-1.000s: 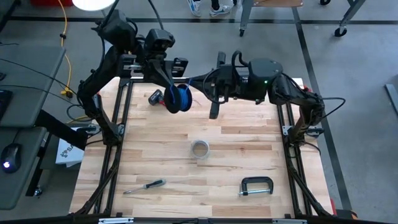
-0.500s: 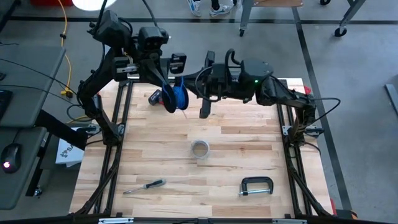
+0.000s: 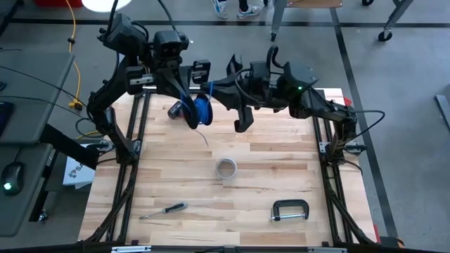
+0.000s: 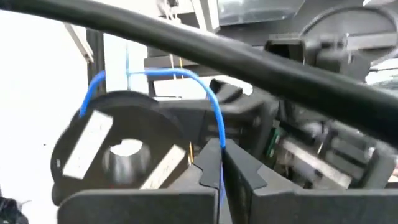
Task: Coil cords
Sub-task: Coil the blue wire on the spool
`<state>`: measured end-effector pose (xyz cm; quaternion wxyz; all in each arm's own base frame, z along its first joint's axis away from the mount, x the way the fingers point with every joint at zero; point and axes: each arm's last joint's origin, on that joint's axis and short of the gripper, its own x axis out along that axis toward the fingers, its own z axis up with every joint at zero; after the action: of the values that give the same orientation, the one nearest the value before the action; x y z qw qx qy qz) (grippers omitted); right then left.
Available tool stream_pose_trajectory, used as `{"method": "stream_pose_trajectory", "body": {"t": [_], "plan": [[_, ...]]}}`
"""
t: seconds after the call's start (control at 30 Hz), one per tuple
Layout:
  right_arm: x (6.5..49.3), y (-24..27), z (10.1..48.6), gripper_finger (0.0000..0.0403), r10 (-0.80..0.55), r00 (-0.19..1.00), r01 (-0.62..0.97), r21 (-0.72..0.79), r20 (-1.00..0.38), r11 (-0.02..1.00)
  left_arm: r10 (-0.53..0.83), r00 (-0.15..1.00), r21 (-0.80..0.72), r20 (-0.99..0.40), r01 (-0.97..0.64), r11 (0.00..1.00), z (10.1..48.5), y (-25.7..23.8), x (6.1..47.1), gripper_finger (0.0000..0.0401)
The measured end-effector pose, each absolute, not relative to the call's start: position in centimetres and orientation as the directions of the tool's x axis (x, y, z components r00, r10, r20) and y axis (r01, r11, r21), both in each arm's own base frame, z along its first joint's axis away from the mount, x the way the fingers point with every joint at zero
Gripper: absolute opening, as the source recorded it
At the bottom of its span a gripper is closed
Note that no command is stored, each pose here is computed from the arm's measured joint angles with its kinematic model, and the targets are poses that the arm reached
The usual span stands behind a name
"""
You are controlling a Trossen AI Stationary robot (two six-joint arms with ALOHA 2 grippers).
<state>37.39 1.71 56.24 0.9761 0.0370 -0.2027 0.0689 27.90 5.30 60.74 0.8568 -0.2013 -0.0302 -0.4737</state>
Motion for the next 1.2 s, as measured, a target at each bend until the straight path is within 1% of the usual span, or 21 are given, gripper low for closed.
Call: {"method": "stream_pose_trajectory", "body": {"t": [0.07, 0.17, 0.3, 0.43, 0.53, 0.6, 0.67, 0.8, 0.93, 1.2], "plan": [[37.8, 1.7, 55.9, 0.0, 0.122, 0.912, -0.155, 0.054, 0.391, 0.986, -0.8, 0.546, -0.28, 0.25, 0.831, 0.48, 60.9, 5.3, 27.8, 0.0005], [38.3, 1.6, 55.5, 0.0, 0.138, 0.913, -0.187, 0.094, 0.383, 0.978, -0.8, 0.546, -0.283, 0.249, 0.831, 0.48, 60.9, 5.3, 27.8, 0.0005], [39.1, 1.1, 55.0, 0.0, 0.18, 0.902, -0.26, 0.16, 0.393, 0.952, -0.798, 0.551, -0.362, 0.245, 0.815, 0.452, 60.5, 5.5, 28.5, 0.0005], [39.3, 0.9, 54.9, 0.0, 0.174, 0.904, -0.269, 0.203, 0.39, 0.942, -0.778, 0.574, -0.449, 0.257, 0.783, 0.43, 60.4, 6.0, 28.6, 0.0005], [39.3, 0.4, 54.9, 0.0, 0.172, 0.908, -0.288, 0.275, 0.381, 0.917, -0.792, 0.559, -0.562, 0.245, 0.748, 0.354, 60.5, 5.9, 28.4, 0.0005], [39.5, 0.2, 54.7, 0.0, 0.169, 0.914, -0.291, 0.306, 0.368, 0.907, -0.801, 0.549, -0.589, 0.239, 0.737, 0.33, 60.4, 5.8, 28.5, 0.0005], [39.8, 0.2, 54.4, 0.0, 0.173, 0.915, -0.293, 0.305, 0.365, 0.906, -0.805, 0.545, -0.593, 0.235, 0.736, 0.326, 60.4, 5.7, 28.6, 0.0005], [40.7, 0.6, 53.7, 0.0, 0.194, 0.915, -0.313, 0.315, 0.354, 0.896, -0.784, 0.557, -0.477, 0.273, 0.786, 0.392, 60.8, 5.9, 28.4, 0.0005], [42.0, 1.1, 52.4, 0.0, 0.214, 0.921, -0.325, 0.338, 0.327, 0.883, -0.771, 0.549, -0.38, 0.322, 0.821, 0.426, 61.4, 6.0, 27.9, 0.0005], [42.2, 1.5, 52.3, 0.0, 0.234, 0.914, -0.347, 0.339, 0.332, 0.874, -0.743, 0.553, -0.157, 0.377, 0.829, 0.537, 62.1, 7.0, 26.7, 0.0005]]}}
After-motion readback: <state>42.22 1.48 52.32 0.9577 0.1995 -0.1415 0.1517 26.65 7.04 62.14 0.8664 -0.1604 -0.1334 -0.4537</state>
